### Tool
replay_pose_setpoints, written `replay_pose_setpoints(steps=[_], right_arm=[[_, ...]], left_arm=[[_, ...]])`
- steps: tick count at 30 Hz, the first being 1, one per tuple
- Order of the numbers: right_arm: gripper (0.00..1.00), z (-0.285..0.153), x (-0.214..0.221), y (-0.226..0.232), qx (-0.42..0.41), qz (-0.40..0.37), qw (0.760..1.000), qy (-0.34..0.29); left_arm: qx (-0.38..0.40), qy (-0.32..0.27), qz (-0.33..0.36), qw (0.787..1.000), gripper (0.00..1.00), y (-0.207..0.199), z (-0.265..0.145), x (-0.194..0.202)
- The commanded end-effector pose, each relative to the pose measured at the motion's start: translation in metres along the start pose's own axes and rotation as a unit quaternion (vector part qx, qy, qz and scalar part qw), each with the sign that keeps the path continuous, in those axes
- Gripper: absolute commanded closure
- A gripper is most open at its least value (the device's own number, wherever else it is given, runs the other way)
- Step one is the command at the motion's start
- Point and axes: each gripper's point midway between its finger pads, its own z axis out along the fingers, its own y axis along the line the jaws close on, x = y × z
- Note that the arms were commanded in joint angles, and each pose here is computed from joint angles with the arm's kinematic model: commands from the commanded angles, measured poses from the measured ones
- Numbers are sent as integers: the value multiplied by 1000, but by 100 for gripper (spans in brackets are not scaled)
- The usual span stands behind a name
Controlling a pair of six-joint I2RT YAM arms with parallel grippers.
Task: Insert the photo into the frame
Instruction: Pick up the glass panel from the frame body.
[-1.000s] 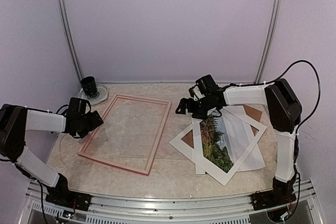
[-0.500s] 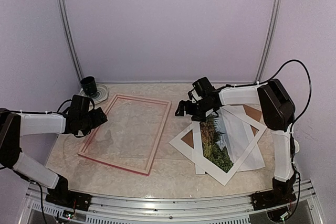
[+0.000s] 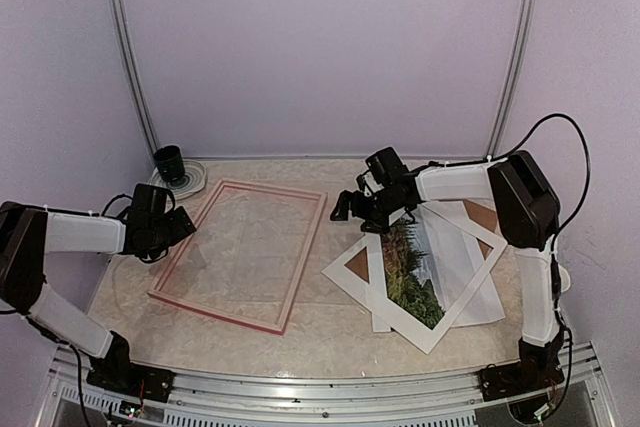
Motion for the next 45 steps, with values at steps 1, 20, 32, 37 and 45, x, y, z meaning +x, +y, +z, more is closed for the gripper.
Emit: replay_pose_setpoints(steps=[1, 20, 32, 37, 45], right_arm=[[1, 11, 3, -8, -4, 21, 1000, 15], [2, 9, 29, -16, -82, 60, 994, 44], [11, -6, 31, 1, -144, 57, 987, 51], [17, -2, 39, -4, -165, 72, 982, 58], [26, -2, 40, 3, -215, 74, 972, 59]], left_arm=[[-8, -19, -17, 1000, 7, 12, 6, -6], [120, -13, -13, 993, 8, -12, 13, 4], [186, 30, -15, 982, 8, -25, 13, 28], [185, 30, -19, 982, 9, -21, 11, 32], [189, 33, -20, 981, 9, -20, 9, 36]])
